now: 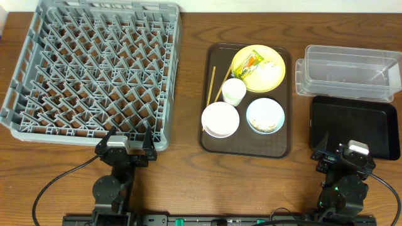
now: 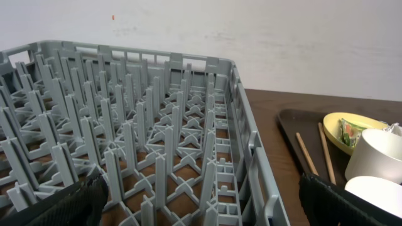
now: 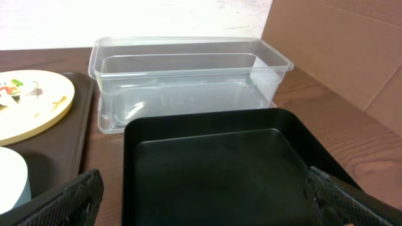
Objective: Sort waste into correct bins and load items into the dishwasher
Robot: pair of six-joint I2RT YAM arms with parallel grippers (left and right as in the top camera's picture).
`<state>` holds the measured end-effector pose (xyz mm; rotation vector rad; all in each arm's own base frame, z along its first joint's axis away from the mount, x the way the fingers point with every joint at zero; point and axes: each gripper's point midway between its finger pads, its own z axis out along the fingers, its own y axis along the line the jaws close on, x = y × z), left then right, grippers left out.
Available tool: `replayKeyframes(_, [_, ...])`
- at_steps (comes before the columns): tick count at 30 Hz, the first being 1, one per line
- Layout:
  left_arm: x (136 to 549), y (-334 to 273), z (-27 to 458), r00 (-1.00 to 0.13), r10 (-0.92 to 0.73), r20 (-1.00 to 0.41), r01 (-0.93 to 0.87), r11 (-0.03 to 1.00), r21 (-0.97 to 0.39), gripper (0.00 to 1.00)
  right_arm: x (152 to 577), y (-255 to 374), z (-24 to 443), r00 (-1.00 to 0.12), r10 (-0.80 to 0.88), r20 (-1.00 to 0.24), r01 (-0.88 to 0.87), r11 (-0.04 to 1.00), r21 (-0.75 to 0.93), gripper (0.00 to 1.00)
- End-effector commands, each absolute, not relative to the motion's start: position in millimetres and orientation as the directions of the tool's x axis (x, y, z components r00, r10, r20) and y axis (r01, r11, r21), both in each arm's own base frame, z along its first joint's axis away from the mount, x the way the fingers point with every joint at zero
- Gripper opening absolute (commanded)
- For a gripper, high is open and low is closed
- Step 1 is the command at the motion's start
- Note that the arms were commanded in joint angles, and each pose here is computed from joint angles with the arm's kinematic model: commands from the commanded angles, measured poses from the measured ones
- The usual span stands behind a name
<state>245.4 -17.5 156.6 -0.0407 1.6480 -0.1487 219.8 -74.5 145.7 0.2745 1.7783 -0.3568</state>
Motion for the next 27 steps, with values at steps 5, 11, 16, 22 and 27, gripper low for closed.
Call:
replayKeyframes(5, [242.9, -26.1, 137.2, -0.166, -0.098, -0.981, 0.107, 0.987, -0.117, 0.98, 221.3, -68.2, 141.9, -0.244, -0.005, -0.970, 0.352, 0.931, -0.094, 0.99])
replayKeyframes(11, [242.9, -26.1, 137.2, -0.166, -0.098, -0.981, 0.107, 0.987, -0.117, 0.98, 221.3, -68.2, 141.9, -0.244, -0.005, -0.970, 0.352, 0.931, -0.094, 0.99])
replayKeyframes(16, [242.9, -26.1, 137.0, -0.166, -0.098, -0.981, 0.107, 0.987, -0.117, 0.98, 221.3, -68.2, 141.9, -0.244, -0.006, -0.970, 0.352, 0.931, -0.094, 0.99])
replayKeyframes(22, [242.9, -26.1, 137.0, -0.166, -0.098, -0.981, 0.107, 0.987, -0.117, 0.98, 221.3, -68.2, 141.7, -0.245, -0.005, -0.970, 0.352, 0.931, -0.094, 0.99])
replayKeyframes(27, [242.9, -26.1, 137.0, -0.166, -0.098, -0.981, 0.107, 0.987, -0.117, 0.98, 221.3, -68.2, 141.9, -0.244, -0.005, -0.970, 0.352, 0.931, -0.094, 0.99])
